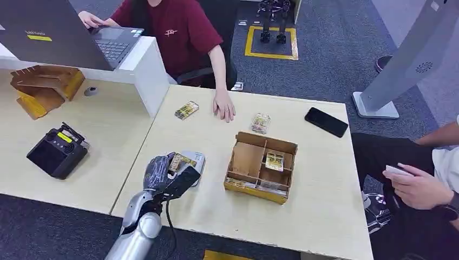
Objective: Pass the card to the sensor for recognition and then transmit it.
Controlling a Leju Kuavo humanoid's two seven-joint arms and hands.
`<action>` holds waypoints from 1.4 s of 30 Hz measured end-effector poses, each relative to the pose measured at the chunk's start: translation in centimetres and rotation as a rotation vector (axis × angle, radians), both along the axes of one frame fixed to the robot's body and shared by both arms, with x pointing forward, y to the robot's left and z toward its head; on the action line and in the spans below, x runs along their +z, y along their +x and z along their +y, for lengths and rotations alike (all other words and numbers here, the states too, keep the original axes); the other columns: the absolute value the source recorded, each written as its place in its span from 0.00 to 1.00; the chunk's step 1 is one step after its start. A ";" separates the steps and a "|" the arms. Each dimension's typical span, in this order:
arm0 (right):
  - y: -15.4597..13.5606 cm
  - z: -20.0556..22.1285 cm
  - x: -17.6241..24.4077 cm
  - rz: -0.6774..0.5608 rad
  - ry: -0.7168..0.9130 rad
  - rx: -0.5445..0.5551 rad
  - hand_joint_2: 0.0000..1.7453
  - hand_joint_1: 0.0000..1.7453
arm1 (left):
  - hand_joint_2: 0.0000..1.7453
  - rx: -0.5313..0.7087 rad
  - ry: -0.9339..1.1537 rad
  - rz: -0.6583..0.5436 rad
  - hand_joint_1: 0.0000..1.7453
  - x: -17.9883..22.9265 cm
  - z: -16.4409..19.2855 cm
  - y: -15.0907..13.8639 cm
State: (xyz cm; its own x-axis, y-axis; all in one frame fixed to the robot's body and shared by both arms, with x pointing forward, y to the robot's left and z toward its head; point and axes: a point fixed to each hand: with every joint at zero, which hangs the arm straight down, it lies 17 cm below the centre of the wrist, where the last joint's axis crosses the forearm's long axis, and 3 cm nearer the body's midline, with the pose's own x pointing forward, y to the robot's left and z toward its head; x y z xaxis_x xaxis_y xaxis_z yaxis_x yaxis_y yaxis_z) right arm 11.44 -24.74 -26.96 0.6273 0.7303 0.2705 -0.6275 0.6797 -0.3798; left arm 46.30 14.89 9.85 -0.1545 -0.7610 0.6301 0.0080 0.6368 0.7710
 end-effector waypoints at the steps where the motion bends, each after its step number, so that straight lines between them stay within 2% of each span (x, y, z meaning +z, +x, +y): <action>1: 0.0 0.0 0.0 -0.001 0.000 0.002 1.00 0.00 | 1.00 0.007 0.004 0.005 1.00 -0.1 0.1 0.2; 11: 0.3 0.2 0.0 0.002 0.003 0.022 1.00 0.00 | 1.00 0.042 0.016 0.024 1.00 -0.5 0.4 1.6; 30: 1.2 1.0 0.3 -0.016 0.007 0.060 1.00 0.00 | 1.00 0.157 0.156 0.067 1.00 -3.7 3.9 2.6; 42: 1.5 1.3 0.4 -0.023 0.009 0.062 1.00 0.00 | 1.00 0.147 0.150 0.094 1.00 -4.7 3.0 2.6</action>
State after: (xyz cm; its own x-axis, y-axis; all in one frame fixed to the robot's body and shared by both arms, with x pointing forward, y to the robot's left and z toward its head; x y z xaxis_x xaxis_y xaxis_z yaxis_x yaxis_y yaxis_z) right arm 12.97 -23.46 -26.57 0.5742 0.7653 0.2909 -0.6600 0.6429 -0.3886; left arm 48.86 17.86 5.18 0.0189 -0.8572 0.5146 -0.0007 0.5147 0.8574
